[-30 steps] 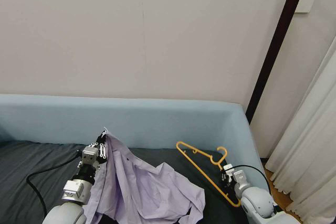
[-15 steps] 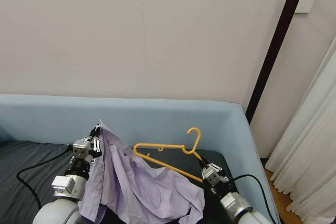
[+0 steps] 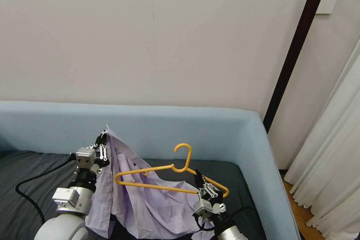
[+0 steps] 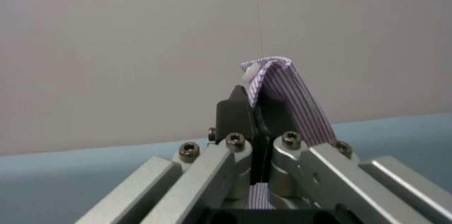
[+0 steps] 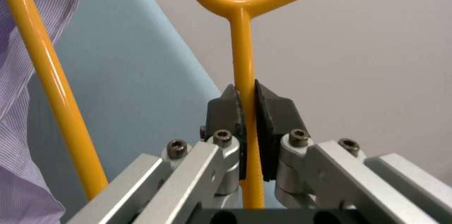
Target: Pick up the clothes from the sofa and hang them on the clothes hanger.
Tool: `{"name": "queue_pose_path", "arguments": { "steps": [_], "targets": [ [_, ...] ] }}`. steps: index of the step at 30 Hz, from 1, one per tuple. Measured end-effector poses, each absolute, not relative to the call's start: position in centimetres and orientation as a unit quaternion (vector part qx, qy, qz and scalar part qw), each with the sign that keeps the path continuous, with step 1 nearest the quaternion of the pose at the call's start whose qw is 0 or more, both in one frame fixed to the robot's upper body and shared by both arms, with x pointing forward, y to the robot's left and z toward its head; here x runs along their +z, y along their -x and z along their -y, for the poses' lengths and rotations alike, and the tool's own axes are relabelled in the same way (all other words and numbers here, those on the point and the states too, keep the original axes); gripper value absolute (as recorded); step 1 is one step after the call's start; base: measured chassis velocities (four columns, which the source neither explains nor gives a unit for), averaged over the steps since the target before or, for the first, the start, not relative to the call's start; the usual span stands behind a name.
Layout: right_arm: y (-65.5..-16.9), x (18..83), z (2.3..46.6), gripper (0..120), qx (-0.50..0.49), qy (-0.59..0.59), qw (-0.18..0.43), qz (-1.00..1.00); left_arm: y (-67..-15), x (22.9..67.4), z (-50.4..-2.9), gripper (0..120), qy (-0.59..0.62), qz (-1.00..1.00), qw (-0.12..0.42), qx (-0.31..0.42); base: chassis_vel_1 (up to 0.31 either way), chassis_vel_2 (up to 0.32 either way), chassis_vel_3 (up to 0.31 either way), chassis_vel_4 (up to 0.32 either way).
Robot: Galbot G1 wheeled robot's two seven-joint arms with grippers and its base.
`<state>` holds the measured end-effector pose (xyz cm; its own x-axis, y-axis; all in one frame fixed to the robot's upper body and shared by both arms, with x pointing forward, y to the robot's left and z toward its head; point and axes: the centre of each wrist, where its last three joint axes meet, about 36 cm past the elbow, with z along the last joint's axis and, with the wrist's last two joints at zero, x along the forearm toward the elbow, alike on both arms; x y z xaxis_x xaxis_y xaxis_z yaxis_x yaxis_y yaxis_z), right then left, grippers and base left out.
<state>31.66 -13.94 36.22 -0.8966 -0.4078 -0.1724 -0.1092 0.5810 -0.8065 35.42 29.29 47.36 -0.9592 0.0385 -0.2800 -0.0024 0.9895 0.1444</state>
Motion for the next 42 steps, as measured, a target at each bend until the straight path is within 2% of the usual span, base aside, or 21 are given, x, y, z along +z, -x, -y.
{"name": "queue_pose_path", "arguments": {
  "steps": [6, 24, 36, 42],
  "targets": [
    [-31.6, 35.3, 12.2, 4, -0.451, 0.143, 0.153, -0.868, -35.1, 47.1, -28.5, 0, -0.011, -0.988, 0.139, 0.062, 0.000, 0.000, 0.000, 0.000],
    [-34.0, 35.4, 12.7, 4, -0.470, 0.104, 0.111, -0.869, -33.3, 48.1, -27.7, 0, -0.028, -0.986, 0.146, 0.070, 0.000, 0.000, 0.000, 0.000],
    [-33.7, 37.5, 10.0, 4, -0.407, 0.125, 0.102, -0.899, -31.6, 44.6, -25.0, 0, -0.059, -0.987, 0.126, 0.078, 0.000, 0.000, 0.000, 0.000],
    [-34.2, 37.9, 9.8, 4, -0.400, 0.128, 0.063, -0.905, -30.7, 42.7, -24.2, 0, -0.072, -0.988, 0.109, 0.086, 0.000, 0.000, 0.000, 0.000]
  ]
}}
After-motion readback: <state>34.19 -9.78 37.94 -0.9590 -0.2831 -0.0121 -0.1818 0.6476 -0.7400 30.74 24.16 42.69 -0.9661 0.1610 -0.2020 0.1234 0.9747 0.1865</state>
